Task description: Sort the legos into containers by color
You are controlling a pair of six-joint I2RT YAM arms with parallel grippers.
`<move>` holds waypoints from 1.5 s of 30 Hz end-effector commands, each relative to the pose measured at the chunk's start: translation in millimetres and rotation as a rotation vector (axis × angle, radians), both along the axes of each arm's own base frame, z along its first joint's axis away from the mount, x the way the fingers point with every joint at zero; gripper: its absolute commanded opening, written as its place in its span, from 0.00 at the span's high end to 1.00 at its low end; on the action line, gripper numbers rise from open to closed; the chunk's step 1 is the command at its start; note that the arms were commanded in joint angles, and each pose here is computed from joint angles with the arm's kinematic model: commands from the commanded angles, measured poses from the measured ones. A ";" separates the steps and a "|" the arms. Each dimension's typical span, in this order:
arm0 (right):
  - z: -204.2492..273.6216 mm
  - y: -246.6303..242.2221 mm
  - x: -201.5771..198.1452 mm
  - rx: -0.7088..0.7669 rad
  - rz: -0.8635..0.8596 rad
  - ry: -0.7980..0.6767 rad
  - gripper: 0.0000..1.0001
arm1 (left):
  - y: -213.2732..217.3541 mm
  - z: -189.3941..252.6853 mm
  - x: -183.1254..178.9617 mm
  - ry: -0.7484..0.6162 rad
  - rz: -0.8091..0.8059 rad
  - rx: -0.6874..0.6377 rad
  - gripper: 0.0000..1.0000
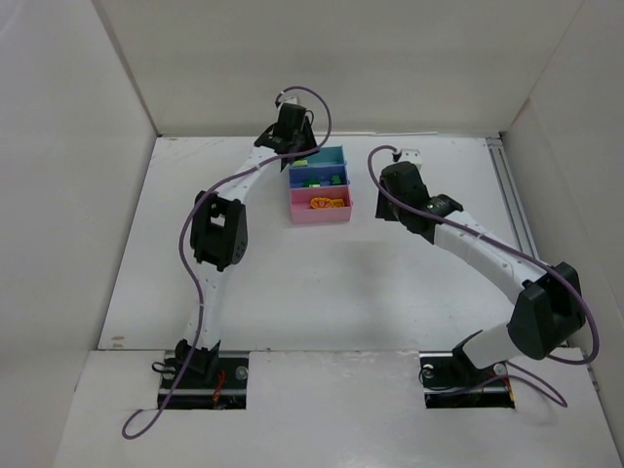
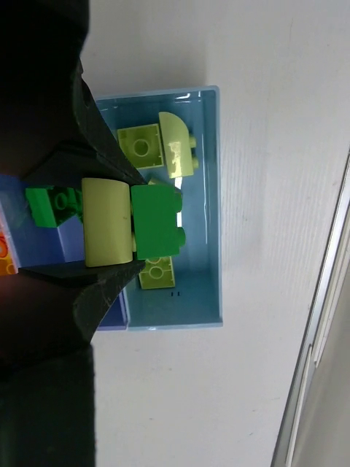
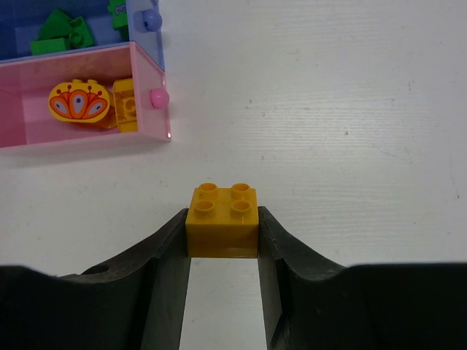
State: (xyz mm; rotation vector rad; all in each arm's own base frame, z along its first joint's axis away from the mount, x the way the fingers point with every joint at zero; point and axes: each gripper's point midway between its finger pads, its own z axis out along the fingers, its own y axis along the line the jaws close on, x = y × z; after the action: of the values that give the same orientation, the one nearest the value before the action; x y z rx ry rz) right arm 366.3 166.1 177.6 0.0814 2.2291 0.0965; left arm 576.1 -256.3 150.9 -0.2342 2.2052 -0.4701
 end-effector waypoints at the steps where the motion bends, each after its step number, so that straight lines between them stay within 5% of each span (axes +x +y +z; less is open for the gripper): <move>1: 20.2 -0.1 13.8 0.002 -0.005 -0.058 0.83 | -0.3 36.7 19.3 -0.104 0.007 -0.018 0.83; 10: 19.6 0.1 14.3 0.021 -0.005 -0.051 0.83 | -2.3 13.2 29.1 -0.080 -0.003 -0.021 0.57; 14: 18.9 2.1 15.9 0.010 0.013 -0.047 0.83 | -2.1 29.4 28.7 -0.112 -0.003 -0.034 0.35; 18: 23.5 6.0 16.3 -0.007 0.075 -0.071 0.84 | -0.8 36.8 26.4 -0.124 -0.009 -0.029 0.35; 22: 49.1 28.3 16.1 -0.030 0.337 -0.194 0.84 | -3.7 50.4 9.2 -0.106 -0.068 -0.034 0.31; 28: 94.3 97.9 -33.6 -0.009 0.954 -0.418 0.78 | 7.3 74.3 -47.9 -0.089 -0.173 -0.045 0.23; 37: 89.5 125.0 -89.3 -0.074 1.383 -0.497 0.86 | 14.3 122.3 -171.2 -0.159 -0.510 -0.345 0.11; 45: 104.7 139.6 -114.3 -0.028 1.498 -0.593 0.86 | -21.8 107.9 -251.1 -0.098 -0.717 -0.426 0.10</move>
State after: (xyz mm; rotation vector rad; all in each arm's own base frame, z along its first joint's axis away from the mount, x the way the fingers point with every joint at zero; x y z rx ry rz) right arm 272.1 295.6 252.5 -1.3725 1.4566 0.7216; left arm 358.0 -257.9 239.9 0.2402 2.0981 -1.1867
